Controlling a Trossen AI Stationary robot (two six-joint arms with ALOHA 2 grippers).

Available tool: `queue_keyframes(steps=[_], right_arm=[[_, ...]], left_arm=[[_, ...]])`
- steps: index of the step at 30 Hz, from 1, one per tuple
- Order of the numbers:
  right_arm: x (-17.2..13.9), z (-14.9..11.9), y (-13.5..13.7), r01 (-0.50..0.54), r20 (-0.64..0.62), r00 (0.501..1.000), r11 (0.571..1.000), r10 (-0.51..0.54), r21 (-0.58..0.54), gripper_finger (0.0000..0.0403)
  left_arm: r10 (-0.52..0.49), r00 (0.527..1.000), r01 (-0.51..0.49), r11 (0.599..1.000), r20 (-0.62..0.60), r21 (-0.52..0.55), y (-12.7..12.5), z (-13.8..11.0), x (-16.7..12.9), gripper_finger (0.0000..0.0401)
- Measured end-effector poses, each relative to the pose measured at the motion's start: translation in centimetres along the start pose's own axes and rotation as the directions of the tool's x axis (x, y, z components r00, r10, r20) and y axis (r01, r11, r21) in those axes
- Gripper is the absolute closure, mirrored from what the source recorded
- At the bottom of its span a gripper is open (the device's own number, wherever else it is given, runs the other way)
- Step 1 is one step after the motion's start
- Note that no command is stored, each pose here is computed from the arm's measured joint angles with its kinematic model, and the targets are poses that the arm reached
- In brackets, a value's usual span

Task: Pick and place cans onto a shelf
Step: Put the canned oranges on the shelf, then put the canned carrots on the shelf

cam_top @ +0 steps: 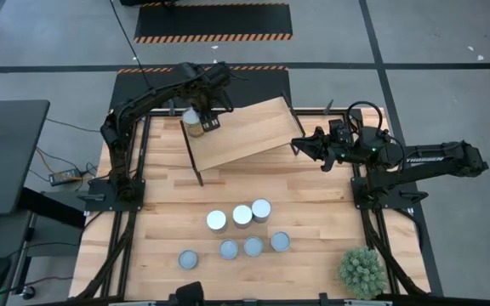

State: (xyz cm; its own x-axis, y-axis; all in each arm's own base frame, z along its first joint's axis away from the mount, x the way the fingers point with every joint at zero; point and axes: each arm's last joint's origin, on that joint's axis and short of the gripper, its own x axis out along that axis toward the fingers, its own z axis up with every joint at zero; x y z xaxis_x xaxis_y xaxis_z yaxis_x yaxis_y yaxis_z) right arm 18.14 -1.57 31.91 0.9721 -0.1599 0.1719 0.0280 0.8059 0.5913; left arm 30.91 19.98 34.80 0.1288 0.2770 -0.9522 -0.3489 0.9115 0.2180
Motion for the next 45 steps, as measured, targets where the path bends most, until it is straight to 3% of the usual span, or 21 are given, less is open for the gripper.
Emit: queue_keyframes(steps=[5, 9, 14, 25, 31, 37, 45], right_arm=[[0.0, 0.0, 0.0, 0.014, 0.01, 1.0, 1.0, -0.014, -0.003, 0.0341], [0.0, 0.0, -0.1, 0.019, 0.003, 1.0, 1.0, -0.019, -0.004, 0.0341], [0.0, -0.2, -0.2, 0.018, -0.026, 0.999, 1.0, -0.018, 0.003, 0.0341], [-0.1, -1.0, -0.2, -0.075, -0.172, 0.982, 0.997, 0.08, 0.035, 0.0341], [-0.1, -1.1, 0.1, -0.105, -0.188, 0.976, 0.994, 0.106, 0.014, 0.0341], [-0.1, -1.2, 0.2, -0.131, -0.205, 0.97, 0.991, 0.129, 0.006, 0.0341], [-0.1, -1.2, 0.2, -0.135, -0.204, 0.97, 0.991, 0.131, -0.008, 0.0341]], left_arm=[[-0.003, 0.98, -0.002, 1.0, 0.198, 0.026, -1.2, 0.6, -2.8, 0.02], [-0.177, 0.944, 0.158, 0.983, 0.278, 0.089, -3.4, 0.3, -4.7, 0.02], [-0.314, 0.919, 0.278, 0.945, 0.237, 0.174, -7.9, 0.1, -5.8, 0.02], [-0.422, 0.887, 0.37, 0.892, 0.189, 0.258, -19.1, -1.7, -8.7, 0.02], [-0.431, 0.885, 0.393, 0.894, 0.175, 0.215, -23.5, -3.6, -10.1, 0.0201], [-0.412, 0.896, 0.391, 0.909, 0.166, 0.142, -26.3, -5.3, -11.0, 0.0201], [-0.377, 0.913, 0.361, 0.925, 0.157, 0.122, -29.3, -6.7, -10.9, 0.0202]])
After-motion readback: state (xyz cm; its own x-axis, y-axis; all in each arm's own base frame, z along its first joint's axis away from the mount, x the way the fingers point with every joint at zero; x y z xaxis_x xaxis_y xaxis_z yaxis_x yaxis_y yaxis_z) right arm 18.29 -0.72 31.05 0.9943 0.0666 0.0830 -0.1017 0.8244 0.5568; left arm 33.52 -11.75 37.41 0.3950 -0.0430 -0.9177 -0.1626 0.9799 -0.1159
